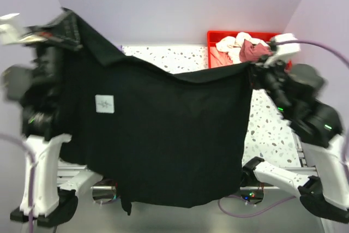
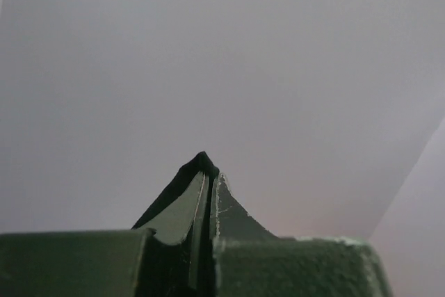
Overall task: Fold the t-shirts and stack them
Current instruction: Flatten the tshirt out, then fold the tshirt
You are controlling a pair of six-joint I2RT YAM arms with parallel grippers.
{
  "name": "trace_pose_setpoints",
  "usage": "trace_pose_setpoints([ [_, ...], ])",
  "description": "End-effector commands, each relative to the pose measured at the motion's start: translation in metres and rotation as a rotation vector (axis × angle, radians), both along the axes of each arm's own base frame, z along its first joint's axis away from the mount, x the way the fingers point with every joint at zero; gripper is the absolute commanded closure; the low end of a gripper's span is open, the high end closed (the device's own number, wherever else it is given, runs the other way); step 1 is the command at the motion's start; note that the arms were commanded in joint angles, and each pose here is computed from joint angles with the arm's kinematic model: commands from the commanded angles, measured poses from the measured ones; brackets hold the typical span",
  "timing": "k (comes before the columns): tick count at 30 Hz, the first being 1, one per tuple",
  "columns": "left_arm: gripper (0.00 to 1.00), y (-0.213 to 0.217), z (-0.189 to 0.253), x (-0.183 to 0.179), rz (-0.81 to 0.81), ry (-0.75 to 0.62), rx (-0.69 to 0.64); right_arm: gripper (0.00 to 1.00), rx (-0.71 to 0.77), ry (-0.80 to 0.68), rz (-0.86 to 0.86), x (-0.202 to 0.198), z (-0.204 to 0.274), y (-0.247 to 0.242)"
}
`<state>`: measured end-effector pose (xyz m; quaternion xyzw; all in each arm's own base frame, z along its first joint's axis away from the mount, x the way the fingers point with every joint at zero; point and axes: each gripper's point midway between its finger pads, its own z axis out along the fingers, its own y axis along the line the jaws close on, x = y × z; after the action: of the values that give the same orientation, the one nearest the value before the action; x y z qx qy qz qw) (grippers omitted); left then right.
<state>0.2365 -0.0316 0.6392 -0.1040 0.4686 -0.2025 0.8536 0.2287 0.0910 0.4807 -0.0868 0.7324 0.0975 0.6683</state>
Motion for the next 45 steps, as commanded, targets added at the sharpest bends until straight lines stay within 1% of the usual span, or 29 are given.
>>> trace_pose_setpoints([
  [1, 1.0, -0.005, -0.105, 0.103, 0.062, 0.249, 0.04, 1.0, -0.114, 0.063, -0.274, 0.057, -0.057, -0.014],
  [2, 1.0, -0.008, -0.126, 0.12, 0.061, 0.284, 0.045, 1.0, -0.155, 0.103, -0.281, 0.072, -0.079, -0.007],
  [3, 1.0, -0.012, -0.23, 0.183, 0.095, 0.5, 0.046, 1.0, -0.189, 0.195, -0.264, 0.108, -0.131, 0.006],
  [4, 1.0, -0.012, -0.231, 0.183, 0.095, 0.502, 0.046, 1.0, -0.19, 0.196, -0.264, 0.108, -0.131, 0.006],
  [5, 1.0, -0.014, -0.257, 0.198, 0.097, 0.545, 0.051, 1.0, -0.195, 0.265, -0.219, 0.119, -0.164, 0.014],
  [6, 1.0, -0.018, -0.283, 0.212, 0.09, 0.578, 0.056, 1.0, -0.194, 0.322, -0.238, 0.146, -0.195, 0.009],
  [7, 1.0, -0.025, -0.327, 0.236, 0.069, 0.666, 0.083, 1.0, -0.202, 0.351, -0.228, 0.157, -0.215, 0.009],
  [8, 1.0, -0.031, -0.347, 0.247, 0.048, 0.698, 0.11, 1.0, -0.222, 0.404, -0.235, 0.168, -0.245, 0.007],
  [9, 1.0, -0.037, -0.358, 0.259, 0.028, 0.708, 0.137, 1.0, -0.218, 0.416, -0.246, 0.184, -0.258, 0.002],
  [10, 1.0, -0.039, -0.4, 0.277, 0.029, 0.794, 0.163, 1.0, -0.279, 0.494, -0.231, 0.198, -0.299, 0.004],
  [11, 1.0, -0.041, -0.416, 0.286, 0.023, 0.833, 0.179, 1.0, -0.277, 0.514, -0.238, 0.21, -0.307, 0.0],
  [12, 1.0, -0.045, -0.438, 0.3, 0.016, 0.895, 0.195, 1.0, -0.279, 0.549, -0.2, 0.217, -0.32, 0.006],
  [13, 1.0, -0.046, -0.447, 0.306, 0.012, 0.913, 0.202, 1.0, -0.307, 0.621, -0.199, 0.224, -0.353, 0.006],
  [15, 1.0, -0.05, -0.464, 0.32, 0.004, 0.933, 0.213, 1.0, -0.32, 0.63, -0.222, 0.239, -0.358, 0.002],
  [16, 1.0, -0.051, -0.468, 0.323, 0.002, 0.941, 0.217, 1.0, -0.329, 0.656, -0.226, 0.241, -0.369, 0.001],
  [20, 1.0, -0.047, -0.479, 0.327, 0.02, 0.953, 0.229, 1.0, -0.312, 0.628, -0.235, 0.25, -0.362, -0.003],
  [24, 1.0, -0.044, -0.484, 0.322, 0.034, 0.969, 0.233, 1.0, -0.311, 0.633, -0.221, 0.251, -0.361, -0.003],
  [26, 1.0, -0.043, -0.485, 0.317, 0.038, 0.978, 0.227, 1.0, -0.338, 0.633, -0.198, 0.25, -0.36, -0.003],
  [31, 1.0, -0.04, -0.479, 0.285, 0.037, 1.013, 0.152, 1.0, -0.366, 0.648, -0.171, 0.238, -0.355, -0.006],
  [32, 1.0, -0.039, -0.487, 0.274, 0.039, 1.036, 0.129, 1.0, -0.368, 0.647, -0.163, 0.235, -0.354, -0.005],
  [33, 1.0, -0.038, -0.474, 0.267, 0.041, 1.015, 0.111, 1.0, -0.371, 0.63, -0.162, 0.233, -0.345, -0.007],
  [34, 1.0, -0.038, -0.474, 0.261, 0.045, 1.018, 0.098, 1.0, -0.378, 0.634, -0.157, 0.228, -0.346, -0.008],
  [35, 1.0, -0.036, -0.483, 0.249, 0.055, 1.052, 0.073, 1.0, -0.38, 0.63, -0.157, 0.227, -0.343, -0.009],
  [36, 1.0, -0.036, -0.472, 0.241, 0.064, 1.033, 0.063, 1.0, -0.383, 0.619, -0.154, 0.224, -0.337, -0.01],
  [38, 1.0, -0.036, -0.478, 0.226, 0.071, 1.055, 0.05, 1.0, -0.389, 0.619, -0.148, 0.22, -0.335, -0.011],
  [40, 1.0, -0.037, -0.463, 0.217, 0.079, 1.022, 0.029, 1.0, -0.394, 0.612, -0.142, 0.216, -0.33, -0.011],
  [43, 1.0, -0.037, -0.459, 0.2, 0.079, 1.037, 0.015, 1.0, -0.399, 0.613, -0.121, 0.209, -0.326, -0.011],
  [44, 1.0, -0.036, -0.462, 0.193, 0.09, 1.067, -0.004, 1.0, -0.4, 0.614, -0.111, 0.207, -0.324, -0.01],
  [45, 1.0, -0.034, -0.457, 0.189, 0.108, 1.063, -0.013, 1.0, -0.415, 0.623, -0.098, 0.204, -0.326, -0.011],
])
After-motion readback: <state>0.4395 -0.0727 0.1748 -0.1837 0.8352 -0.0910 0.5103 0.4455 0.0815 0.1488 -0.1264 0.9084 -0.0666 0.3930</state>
